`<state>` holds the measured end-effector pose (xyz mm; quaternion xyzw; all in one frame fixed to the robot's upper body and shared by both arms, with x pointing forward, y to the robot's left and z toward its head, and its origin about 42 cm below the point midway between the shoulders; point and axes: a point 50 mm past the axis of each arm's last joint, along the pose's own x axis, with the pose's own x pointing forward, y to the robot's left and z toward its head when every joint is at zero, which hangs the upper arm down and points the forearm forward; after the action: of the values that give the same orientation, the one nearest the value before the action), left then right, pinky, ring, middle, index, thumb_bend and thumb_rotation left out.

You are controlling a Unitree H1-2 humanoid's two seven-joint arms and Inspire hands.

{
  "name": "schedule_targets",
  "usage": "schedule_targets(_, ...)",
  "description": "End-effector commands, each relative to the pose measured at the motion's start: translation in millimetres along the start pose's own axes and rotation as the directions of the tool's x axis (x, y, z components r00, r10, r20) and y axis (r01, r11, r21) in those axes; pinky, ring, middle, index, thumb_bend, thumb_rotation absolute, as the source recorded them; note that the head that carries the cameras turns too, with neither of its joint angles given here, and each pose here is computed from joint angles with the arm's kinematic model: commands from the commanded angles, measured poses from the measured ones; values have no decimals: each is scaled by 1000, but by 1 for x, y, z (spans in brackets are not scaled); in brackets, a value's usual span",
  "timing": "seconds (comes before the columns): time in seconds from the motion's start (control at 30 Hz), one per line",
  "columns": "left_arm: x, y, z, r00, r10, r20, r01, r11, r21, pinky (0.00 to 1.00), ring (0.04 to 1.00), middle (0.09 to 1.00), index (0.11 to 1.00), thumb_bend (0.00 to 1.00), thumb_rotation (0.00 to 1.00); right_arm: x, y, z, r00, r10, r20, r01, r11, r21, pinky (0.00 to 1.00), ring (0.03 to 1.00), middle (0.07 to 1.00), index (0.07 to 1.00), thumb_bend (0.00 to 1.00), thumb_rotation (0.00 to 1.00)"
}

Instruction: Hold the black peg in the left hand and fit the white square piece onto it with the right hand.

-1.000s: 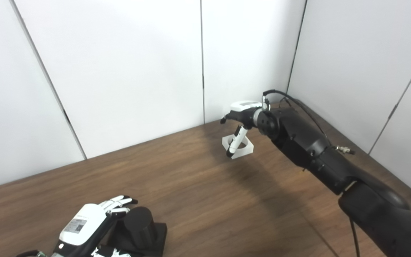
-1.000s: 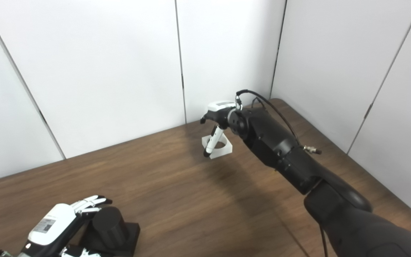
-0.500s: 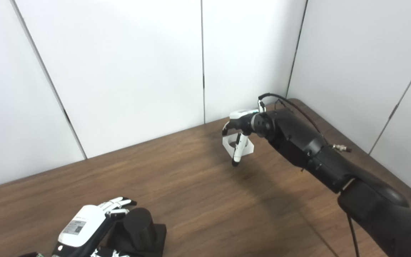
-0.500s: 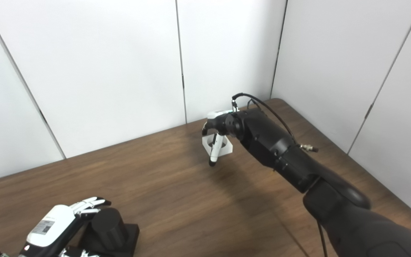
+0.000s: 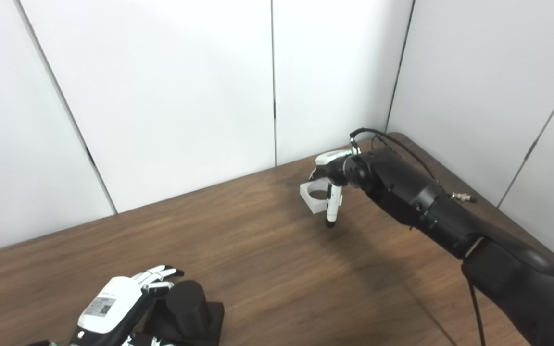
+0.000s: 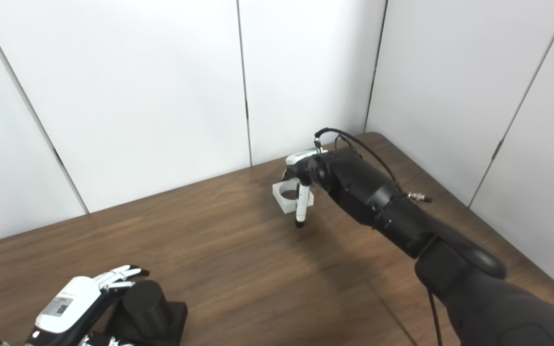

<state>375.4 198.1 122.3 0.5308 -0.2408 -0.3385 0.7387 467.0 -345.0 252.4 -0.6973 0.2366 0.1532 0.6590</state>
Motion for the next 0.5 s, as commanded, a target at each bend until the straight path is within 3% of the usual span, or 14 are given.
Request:
schedule_targets(0.0, -29, -24, -13, 981, -184, -56, 186, 982, 32, 814, 896, 857, 488, 524, 61, -5, -24, -14, 997, -69, -39, 68, 997, -30, 756, 921, 941, 871, 1000, 266)
schedule_targets(0.3, -31, -24, -13, 981, -184, -54, 185, 982, 21, 813, 894, 857, 489, 524, 60, -1, -16, -20, 993, -112, -23, 112, 994, -16, 836, 916, 913, 825, 944, 210)
schedule_targets(0.47, -31, -23, -12, 981, -185, -54, 186, 982, 25, 815, 895, 859, 489, 524, 60, 0, -10, -23, 987, -161, 11, 162, 987, -14, 786, 862, 859, 739, 897, 160)
